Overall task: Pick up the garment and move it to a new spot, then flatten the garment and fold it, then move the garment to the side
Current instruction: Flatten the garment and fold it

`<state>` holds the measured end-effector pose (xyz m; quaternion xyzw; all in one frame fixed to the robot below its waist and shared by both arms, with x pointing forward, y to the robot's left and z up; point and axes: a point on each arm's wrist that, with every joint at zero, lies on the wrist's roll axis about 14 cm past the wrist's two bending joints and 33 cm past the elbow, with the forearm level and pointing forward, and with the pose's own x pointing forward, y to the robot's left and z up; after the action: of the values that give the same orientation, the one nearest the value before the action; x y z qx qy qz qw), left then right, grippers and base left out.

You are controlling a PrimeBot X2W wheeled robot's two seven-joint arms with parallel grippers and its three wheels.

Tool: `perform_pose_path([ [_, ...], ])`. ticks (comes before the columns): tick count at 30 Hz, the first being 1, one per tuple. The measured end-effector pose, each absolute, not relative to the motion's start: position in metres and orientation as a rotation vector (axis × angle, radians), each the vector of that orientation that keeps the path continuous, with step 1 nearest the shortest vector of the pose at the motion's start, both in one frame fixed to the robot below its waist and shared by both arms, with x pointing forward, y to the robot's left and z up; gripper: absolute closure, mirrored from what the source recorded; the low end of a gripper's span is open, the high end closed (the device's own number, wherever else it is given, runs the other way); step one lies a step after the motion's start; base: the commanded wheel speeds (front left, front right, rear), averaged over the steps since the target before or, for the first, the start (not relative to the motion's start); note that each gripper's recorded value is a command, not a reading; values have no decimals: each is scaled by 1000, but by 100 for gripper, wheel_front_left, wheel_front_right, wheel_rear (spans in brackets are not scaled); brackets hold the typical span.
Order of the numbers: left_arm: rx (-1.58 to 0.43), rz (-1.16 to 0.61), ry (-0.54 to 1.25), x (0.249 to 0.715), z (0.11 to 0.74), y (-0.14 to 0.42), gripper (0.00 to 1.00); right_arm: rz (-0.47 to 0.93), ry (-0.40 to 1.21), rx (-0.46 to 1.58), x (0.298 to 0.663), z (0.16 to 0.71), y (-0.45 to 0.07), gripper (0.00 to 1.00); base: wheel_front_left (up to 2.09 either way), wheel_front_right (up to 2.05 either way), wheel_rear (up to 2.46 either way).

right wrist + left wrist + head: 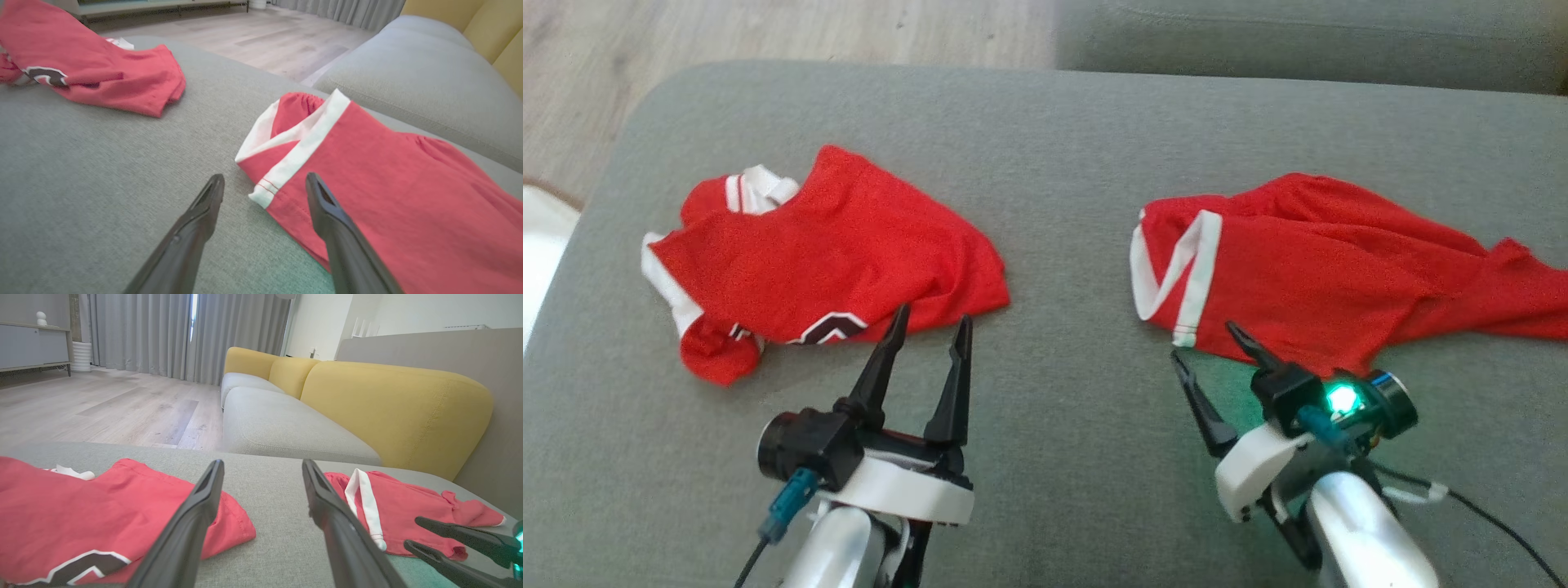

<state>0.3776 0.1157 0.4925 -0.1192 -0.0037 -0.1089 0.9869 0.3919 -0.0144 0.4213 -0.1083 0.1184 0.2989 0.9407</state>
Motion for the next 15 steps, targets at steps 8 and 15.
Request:
perform_pose_path([
  [8, -222, -149, 24, 375, 482, 135, 0, 606, 348, -215, 411, 391, -13, 0, 0, 0, 0],
  [15, -225, -126, 43, 372, 476, 142, 0, 633, 376, -216, 414, 379, -5, 26, 0, 0, 0],
])
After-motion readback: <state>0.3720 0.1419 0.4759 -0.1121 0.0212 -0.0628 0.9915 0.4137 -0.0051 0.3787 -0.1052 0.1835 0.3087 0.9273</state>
